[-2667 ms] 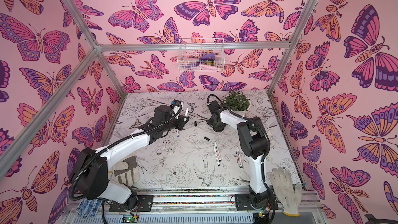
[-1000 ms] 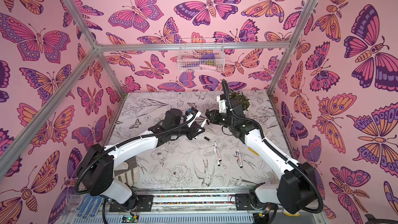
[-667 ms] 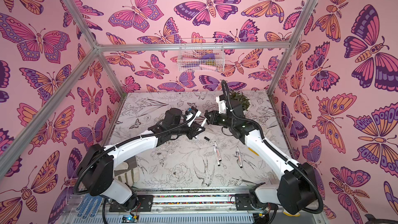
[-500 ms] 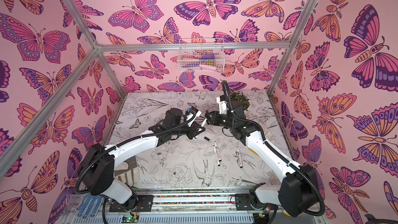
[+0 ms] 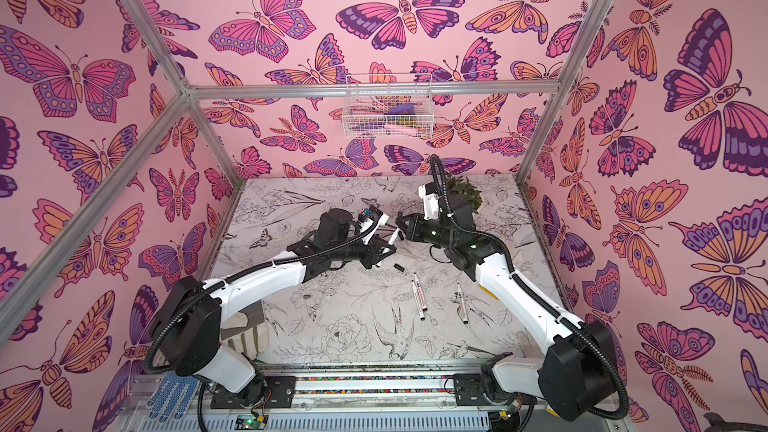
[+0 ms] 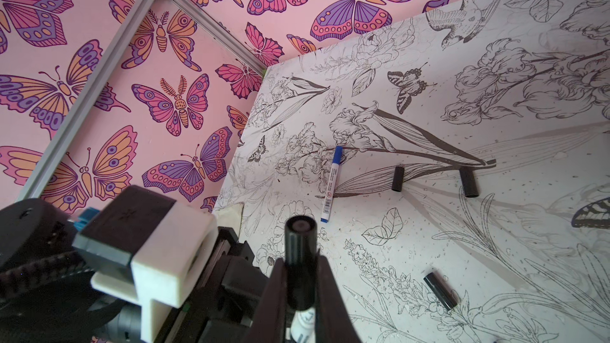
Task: Insert the pens into the pen caps
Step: 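Lift the black cap upright with the right gripper toward the held marker, then align the black cap above the marker tip held by the left gripper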
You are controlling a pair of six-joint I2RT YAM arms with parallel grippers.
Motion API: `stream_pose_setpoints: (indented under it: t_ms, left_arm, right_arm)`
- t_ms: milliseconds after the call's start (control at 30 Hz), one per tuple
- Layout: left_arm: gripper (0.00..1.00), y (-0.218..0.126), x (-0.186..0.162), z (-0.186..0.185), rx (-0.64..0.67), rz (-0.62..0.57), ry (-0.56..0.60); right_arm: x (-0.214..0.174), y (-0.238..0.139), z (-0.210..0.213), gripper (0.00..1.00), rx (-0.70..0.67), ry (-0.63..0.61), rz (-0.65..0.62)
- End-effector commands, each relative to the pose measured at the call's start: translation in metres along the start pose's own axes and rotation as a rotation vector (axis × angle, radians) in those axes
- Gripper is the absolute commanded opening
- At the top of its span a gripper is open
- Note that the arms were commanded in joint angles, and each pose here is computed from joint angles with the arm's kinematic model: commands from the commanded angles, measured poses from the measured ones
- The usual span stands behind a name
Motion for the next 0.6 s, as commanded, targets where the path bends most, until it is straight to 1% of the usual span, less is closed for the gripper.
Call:
stream_pose_setpoints:
  t_ms: [0,567]
  left_arm:
    - [0.00,0.0001,0.0057,-0.0052,-0.015,-0.026,0.018]
    - [0.00,-0.0001,0.0061,-0.0040,-0.011,-0.034,0.014]
  right_arm:
    - [0.0033,0.0010,-0.0023,0.00,-0.008,-0.026,-0.017]
    - [-0.0020,0.0027,-0.0053,0.00,-0.010,-0.026,0.006]
Point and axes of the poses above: each gripper's point midway between its finger pads, its own y axis out along the fingers, its own z axis along the line the jaws close on, x = y × z, the point moved 10 cm from there along -y, back along the fingers, and after that the axes turned 13 degrees about -y, right-handed, at the moved point
